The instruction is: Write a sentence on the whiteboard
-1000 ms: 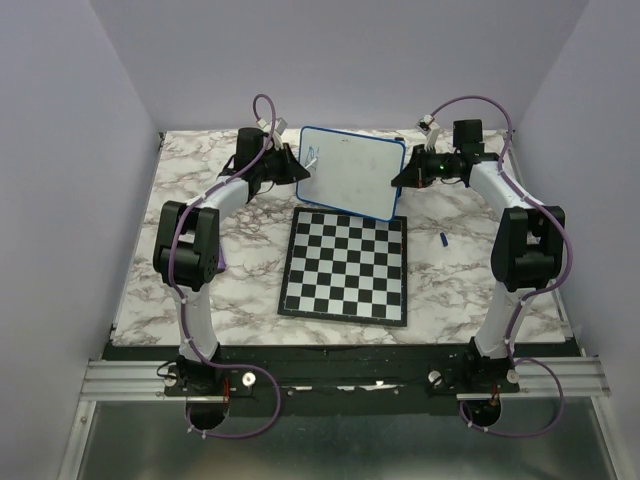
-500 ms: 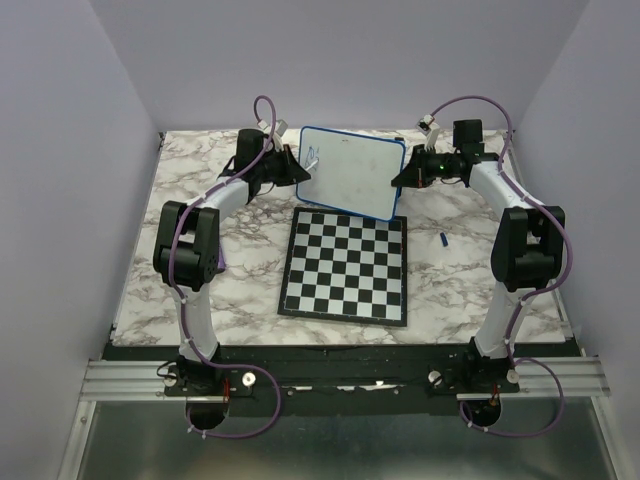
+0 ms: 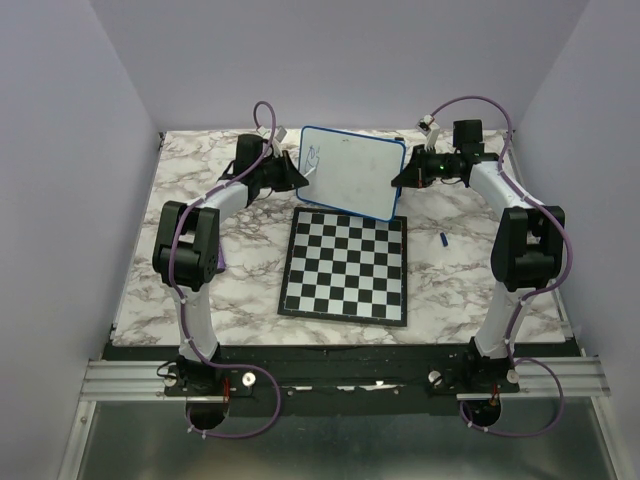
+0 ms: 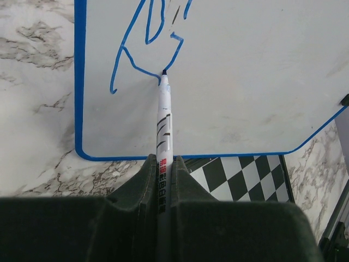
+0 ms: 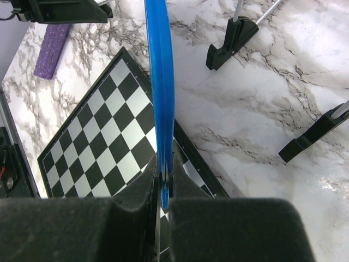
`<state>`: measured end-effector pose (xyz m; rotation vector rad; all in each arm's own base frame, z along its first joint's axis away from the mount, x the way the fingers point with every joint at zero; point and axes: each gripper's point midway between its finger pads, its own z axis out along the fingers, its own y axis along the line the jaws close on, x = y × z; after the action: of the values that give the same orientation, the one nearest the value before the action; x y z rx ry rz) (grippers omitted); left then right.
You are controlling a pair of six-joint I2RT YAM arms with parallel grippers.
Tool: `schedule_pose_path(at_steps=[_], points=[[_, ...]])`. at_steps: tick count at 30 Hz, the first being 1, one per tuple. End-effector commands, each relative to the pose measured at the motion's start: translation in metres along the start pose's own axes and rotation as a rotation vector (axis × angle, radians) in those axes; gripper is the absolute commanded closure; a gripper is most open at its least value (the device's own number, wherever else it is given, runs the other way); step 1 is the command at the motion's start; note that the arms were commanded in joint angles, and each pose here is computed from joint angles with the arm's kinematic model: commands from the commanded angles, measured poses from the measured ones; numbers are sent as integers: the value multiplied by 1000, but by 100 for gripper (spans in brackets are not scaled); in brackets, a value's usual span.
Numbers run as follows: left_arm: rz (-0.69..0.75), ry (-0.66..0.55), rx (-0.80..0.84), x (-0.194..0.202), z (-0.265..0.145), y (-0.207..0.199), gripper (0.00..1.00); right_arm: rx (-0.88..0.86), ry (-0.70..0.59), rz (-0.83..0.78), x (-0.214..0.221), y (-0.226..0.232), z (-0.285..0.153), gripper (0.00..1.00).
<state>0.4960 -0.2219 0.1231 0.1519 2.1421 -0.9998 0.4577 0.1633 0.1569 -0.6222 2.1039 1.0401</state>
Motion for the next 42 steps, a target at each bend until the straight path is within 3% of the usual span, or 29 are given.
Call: schedule_pose_path(at_steps=[1, 42], points=[[-2, 19, -27, 11, -4, 8, 100, -21, 3, -24, -1, 1, 4, 100], [22, -72, 159, -38, 2, -44, 100, -22, 6, -22, 0, 0, 5, 100]])
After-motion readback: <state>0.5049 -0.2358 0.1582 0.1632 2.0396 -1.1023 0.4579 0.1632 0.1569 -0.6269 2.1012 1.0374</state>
